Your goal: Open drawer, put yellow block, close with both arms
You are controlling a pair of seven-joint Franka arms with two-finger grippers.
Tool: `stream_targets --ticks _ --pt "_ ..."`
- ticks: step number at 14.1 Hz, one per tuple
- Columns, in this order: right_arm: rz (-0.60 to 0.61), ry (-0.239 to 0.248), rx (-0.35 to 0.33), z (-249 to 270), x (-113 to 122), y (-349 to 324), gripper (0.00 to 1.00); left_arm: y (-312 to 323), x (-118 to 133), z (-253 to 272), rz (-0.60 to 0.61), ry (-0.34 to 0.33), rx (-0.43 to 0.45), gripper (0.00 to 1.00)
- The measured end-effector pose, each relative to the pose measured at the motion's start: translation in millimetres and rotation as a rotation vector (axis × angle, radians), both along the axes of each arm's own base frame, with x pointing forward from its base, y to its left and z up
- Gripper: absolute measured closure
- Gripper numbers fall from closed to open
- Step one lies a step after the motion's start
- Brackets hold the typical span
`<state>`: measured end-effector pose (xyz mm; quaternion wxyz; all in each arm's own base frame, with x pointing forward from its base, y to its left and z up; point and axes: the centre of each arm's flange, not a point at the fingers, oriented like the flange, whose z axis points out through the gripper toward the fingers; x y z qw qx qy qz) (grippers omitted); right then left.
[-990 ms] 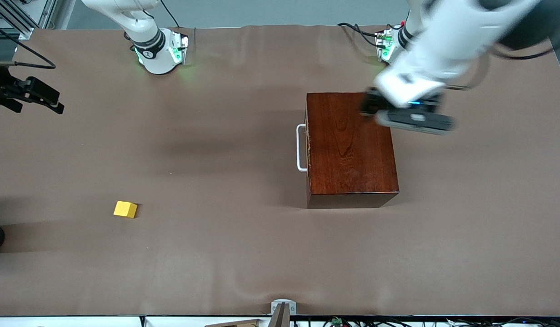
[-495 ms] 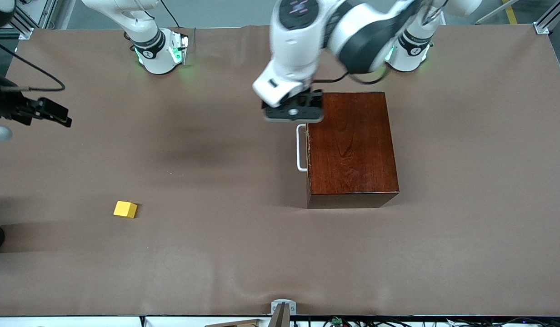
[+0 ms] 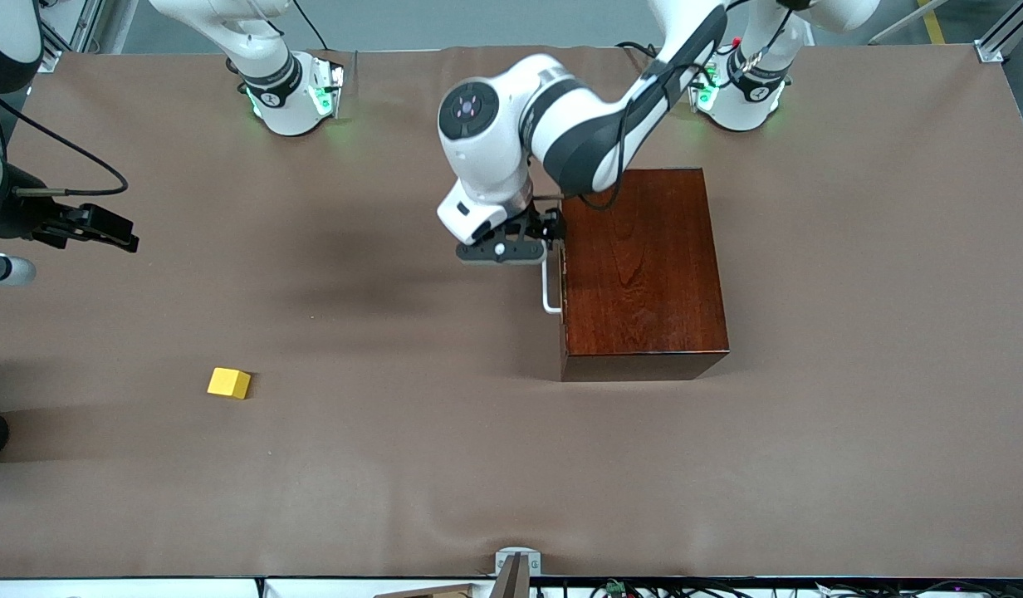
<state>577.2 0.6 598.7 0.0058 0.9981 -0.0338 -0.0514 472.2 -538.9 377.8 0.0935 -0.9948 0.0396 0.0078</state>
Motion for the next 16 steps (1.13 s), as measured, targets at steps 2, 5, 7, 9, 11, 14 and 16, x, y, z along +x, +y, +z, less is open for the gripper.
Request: stream_targets --ticks 2,5,7,9,11,14,16 --pt "-0.001 0.004 0.0 -6.9 4.4 -0.4 0.0 -5.9 -2.3 -20.1 0.017 -0.001 0.016 0.0" --pt "-0.001 0.012 -0.001 -15.3 9.3 -1.0 0.0 -13.5 -4.1 -32.9 0.026 -0.011 0.006 0.0" --pt "-0.002 0.015 -0.001 -19.3 11.6 -1.1 0.0 -13.5 -3.0 -38.5 0.028 -0.008 0.009 0.0" --pt "-0.007 0.032 -0.002 -32.5 17.5 -4.7 0.0 -11.9 -0.9 -46.2 0.029 -0.006 0.02 0.0" --pt "-0.026 0.059 -0.002 -55.1 27.2 -16.4 0.0 -10.4 0.8 -53.1 0.029 -0.006 0.032 0.0" --pt "-0.055 0.093 0.0 -92.5 42.2 -34.9 0.0 -10.0 0.7 -67.6 0.027 0.005 0.049 0.0" --pt "-0.061 0.069 0.0 -108.9 54.2 -39.8 0.0 -10.0 0.0 -79.1 0.025 0.015 0.061 0.0"
